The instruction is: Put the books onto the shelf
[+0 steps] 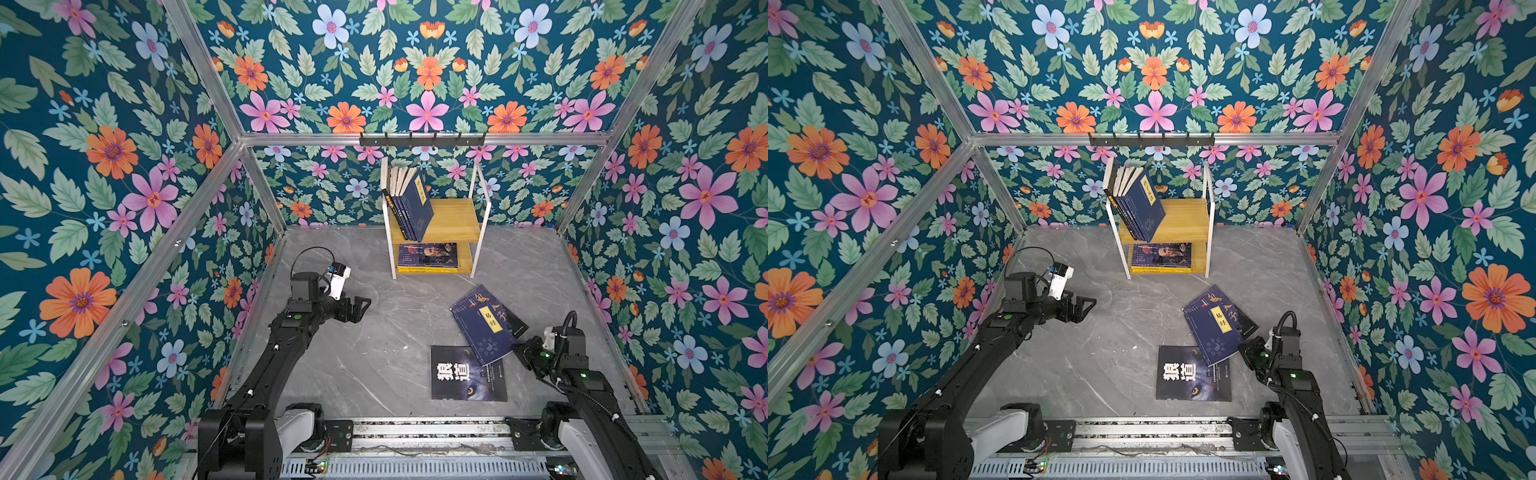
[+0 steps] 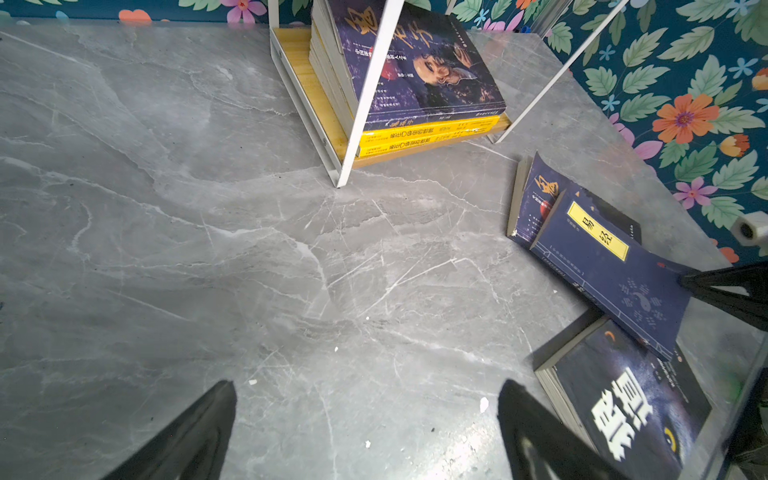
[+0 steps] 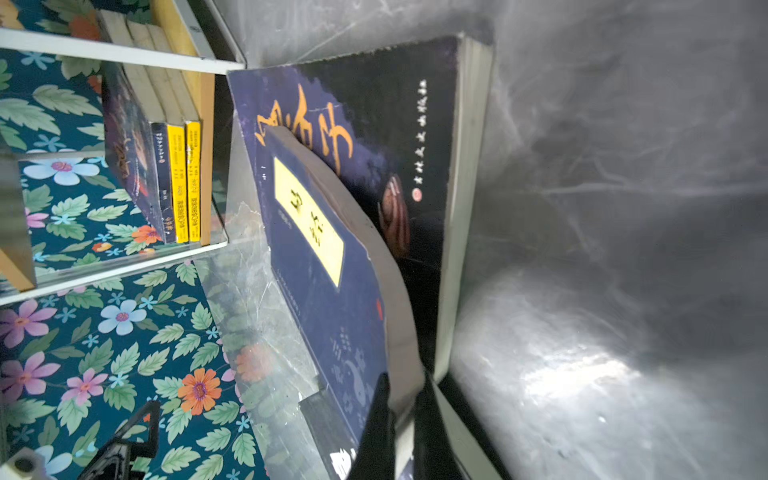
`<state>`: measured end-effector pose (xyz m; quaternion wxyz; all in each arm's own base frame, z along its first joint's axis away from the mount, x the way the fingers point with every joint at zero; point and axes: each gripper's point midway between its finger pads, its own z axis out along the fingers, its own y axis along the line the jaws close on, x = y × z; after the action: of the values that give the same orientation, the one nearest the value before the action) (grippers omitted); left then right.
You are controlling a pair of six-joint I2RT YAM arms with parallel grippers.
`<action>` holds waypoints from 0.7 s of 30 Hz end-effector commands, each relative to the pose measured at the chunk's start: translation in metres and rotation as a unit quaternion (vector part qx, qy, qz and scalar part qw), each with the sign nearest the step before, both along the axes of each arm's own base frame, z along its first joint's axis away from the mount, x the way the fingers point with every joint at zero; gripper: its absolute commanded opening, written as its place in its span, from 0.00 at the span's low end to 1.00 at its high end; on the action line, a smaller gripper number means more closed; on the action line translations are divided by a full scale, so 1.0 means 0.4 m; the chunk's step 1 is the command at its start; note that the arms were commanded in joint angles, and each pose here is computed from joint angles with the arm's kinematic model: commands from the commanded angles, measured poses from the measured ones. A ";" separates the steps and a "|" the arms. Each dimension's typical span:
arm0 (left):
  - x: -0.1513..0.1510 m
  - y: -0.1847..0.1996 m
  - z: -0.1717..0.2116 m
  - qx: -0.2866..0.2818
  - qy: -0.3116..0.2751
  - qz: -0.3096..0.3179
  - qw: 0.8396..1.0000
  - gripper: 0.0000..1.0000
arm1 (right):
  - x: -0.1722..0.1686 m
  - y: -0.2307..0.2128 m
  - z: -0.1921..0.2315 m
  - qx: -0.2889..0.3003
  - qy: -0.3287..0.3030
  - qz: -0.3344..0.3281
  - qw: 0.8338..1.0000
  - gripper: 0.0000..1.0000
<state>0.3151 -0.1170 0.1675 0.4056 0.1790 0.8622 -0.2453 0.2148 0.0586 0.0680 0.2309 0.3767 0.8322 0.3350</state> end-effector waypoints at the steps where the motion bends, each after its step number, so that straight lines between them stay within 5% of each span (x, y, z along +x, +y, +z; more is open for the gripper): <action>1: -0.001 -0.008 0.014 -0.001 -0.011 -0.012 1.000 1.00 | 0.011 -0.001 0.034 -0.012 -0.023 0.009 1.000 0.00; 11: -0.007 -0.030 0.033 -0.018 -0.009 -0.030 0.999 1.00 | 0.095 0.070 0.210 0.019 -0.160 0.109 0.981 0.00; 21: -0.032 -0.080 0.069 -0.080 -0.007 -0.078 0.994 0.99 | 0.102 0.140 0.408 0.055 -0.315 0.205 0.925 0.00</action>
<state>0.3040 -0.1403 0.1829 0.3993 0.2083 0.8370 -0.3108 0.2553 0.1036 0.1906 0.3411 0.1574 0.7900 0.4845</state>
